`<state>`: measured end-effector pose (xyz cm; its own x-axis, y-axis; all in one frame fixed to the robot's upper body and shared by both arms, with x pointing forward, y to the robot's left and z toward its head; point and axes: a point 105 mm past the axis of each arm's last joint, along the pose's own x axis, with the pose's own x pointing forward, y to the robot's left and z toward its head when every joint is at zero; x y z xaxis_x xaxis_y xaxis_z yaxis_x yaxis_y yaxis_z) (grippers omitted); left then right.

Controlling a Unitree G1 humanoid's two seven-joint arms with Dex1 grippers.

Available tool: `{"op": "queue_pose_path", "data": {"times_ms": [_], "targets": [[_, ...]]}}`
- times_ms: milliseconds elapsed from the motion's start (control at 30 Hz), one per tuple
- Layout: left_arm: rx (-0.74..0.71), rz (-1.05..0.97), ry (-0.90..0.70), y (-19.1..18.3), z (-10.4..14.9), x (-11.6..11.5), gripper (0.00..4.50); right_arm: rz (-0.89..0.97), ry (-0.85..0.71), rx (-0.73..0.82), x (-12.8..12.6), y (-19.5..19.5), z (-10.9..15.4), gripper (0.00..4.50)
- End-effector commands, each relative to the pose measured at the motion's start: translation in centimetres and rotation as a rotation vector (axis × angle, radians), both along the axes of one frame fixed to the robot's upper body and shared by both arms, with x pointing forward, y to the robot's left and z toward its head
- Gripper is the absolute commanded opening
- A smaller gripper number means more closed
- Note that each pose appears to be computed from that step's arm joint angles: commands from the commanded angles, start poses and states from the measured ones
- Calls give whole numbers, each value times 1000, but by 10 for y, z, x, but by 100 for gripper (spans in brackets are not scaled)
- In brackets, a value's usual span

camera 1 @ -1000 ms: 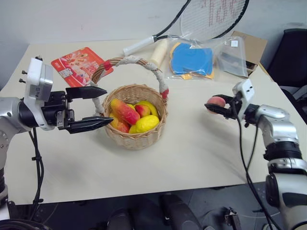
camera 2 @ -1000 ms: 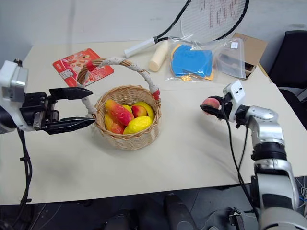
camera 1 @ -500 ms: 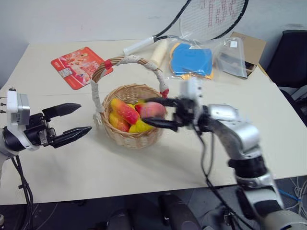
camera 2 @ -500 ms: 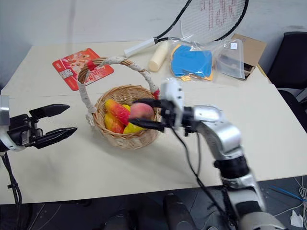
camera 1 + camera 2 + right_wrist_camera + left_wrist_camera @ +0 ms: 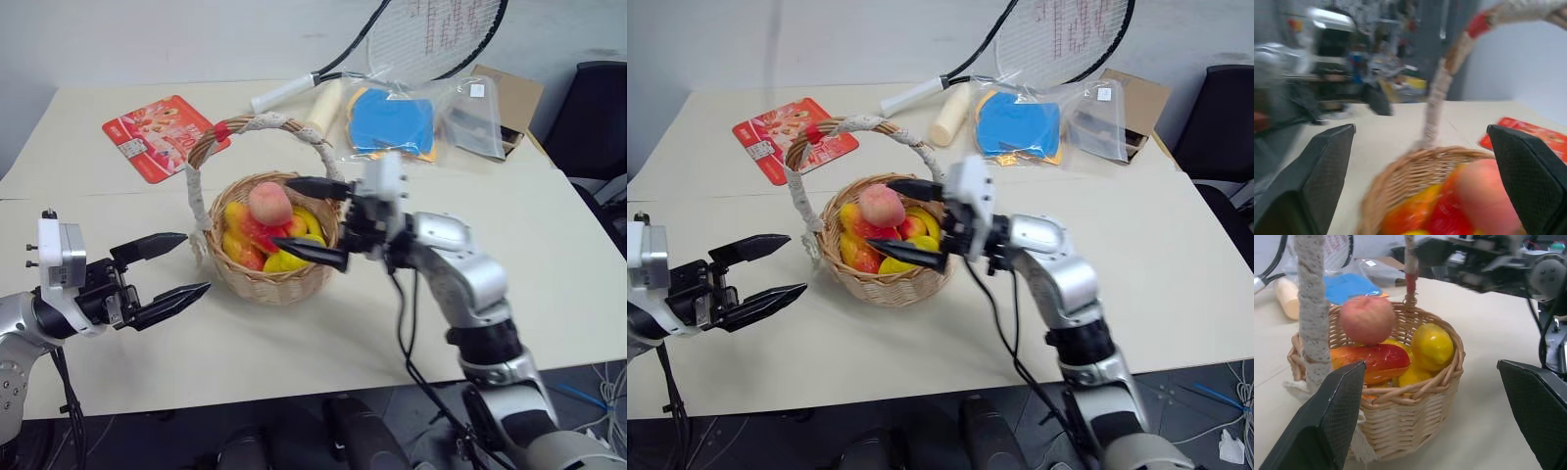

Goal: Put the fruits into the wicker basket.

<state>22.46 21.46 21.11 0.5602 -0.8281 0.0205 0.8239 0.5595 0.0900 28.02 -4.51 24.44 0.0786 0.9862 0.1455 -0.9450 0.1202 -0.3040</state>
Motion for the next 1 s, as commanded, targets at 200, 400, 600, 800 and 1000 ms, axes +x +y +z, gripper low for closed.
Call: {"op": "queue_pose_path", "data": {"times_ms": [200, 400, 600, 800, 1000], "targets": [[-9, 68, -52, -1, 5, -13, 450, -125, 98, -194, 29, -71, -31, 449], [-37, 131, -92, 0, 0, -14, 450, -92, -4, -121, 78, -46, 1, 449], [-53, 113, -113, -8, 2, -13, 450, 77, 45, -98, 88, 3, 2, 394], [-54, 109, -123, -9, 4, -14, 450, 145, 76, -120, 86, 7, -1, 184], [-52, 66, -125, -14, 6, -13, 450, 102, -5, -141, 70, -34, 7, 17]]}}
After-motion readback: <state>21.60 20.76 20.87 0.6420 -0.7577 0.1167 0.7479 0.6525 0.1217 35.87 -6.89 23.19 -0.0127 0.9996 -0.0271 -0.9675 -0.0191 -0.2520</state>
